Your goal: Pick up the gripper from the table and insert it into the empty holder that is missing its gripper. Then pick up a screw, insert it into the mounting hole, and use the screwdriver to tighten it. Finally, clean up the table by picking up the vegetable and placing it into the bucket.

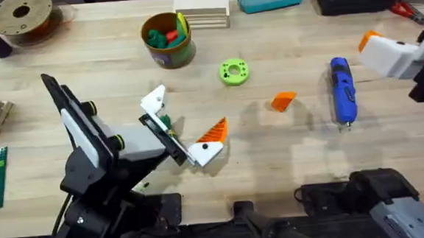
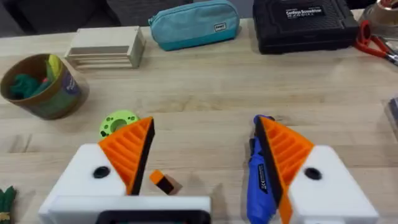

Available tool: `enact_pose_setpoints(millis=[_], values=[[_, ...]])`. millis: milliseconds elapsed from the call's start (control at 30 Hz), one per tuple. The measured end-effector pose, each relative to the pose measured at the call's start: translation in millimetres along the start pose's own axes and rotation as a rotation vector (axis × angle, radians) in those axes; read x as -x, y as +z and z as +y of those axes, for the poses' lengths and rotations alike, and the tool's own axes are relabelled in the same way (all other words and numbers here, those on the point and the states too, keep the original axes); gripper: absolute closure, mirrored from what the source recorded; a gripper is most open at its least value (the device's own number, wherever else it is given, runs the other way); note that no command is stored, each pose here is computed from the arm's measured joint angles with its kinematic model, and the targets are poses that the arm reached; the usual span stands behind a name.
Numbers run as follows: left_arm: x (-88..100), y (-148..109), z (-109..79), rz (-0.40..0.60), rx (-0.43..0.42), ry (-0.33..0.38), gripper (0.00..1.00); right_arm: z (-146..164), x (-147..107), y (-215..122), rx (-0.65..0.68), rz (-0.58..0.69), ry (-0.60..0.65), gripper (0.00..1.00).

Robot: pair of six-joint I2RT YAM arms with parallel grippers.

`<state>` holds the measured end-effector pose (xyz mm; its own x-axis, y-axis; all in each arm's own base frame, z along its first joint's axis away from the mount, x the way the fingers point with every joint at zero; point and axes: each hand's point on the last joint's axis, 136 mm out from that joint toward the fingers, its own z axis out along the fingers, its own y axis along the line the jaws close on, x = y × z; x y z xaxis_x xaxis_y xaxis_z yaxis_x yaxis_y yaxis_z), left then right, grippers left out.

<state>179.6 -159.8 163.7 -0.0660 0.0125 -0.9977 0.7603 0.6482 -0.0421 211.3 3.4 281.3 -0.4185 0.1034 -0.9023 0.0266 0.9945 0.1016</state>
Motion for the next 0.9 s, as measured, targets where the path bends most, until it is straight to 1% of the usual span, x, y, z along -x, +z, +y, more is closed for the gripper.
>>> enact_pose_setpoints(millis=[433,567,633,700,767,900], values=[[0.0,0.0,0.0,0.0,0.0,0.0,0.014,0.1,0.0,0.0,0.0,0.0,0.002,0.049],[0.0,0.0,0.0,0.0,0.0,0.0,0.014,1.3,-6.8,0.0,0.009,0.028,0.02,0.05],[0.0,0.0,0.0,0.0,0.0,0.0,0.014,6.0,-8.6,1.7,0.036,0.042,0.016,0.051],[0.0,0.0,0.0,0.0,0.0,0.0,0.014,15.7,-17.9,7.4,0.093,0.099,-0.018,0.051],[0.0,0.0,0.0,0.0,0.0,0.0,0.014,27.2,-35.1,17.4,0.161,0.202,-0.06,0.05],[0.0,0.0,0.0,0.0,0.0,0.0,0.014,48.4,-83.9,37.5,0.285,0.488,-0.16,0.049]])
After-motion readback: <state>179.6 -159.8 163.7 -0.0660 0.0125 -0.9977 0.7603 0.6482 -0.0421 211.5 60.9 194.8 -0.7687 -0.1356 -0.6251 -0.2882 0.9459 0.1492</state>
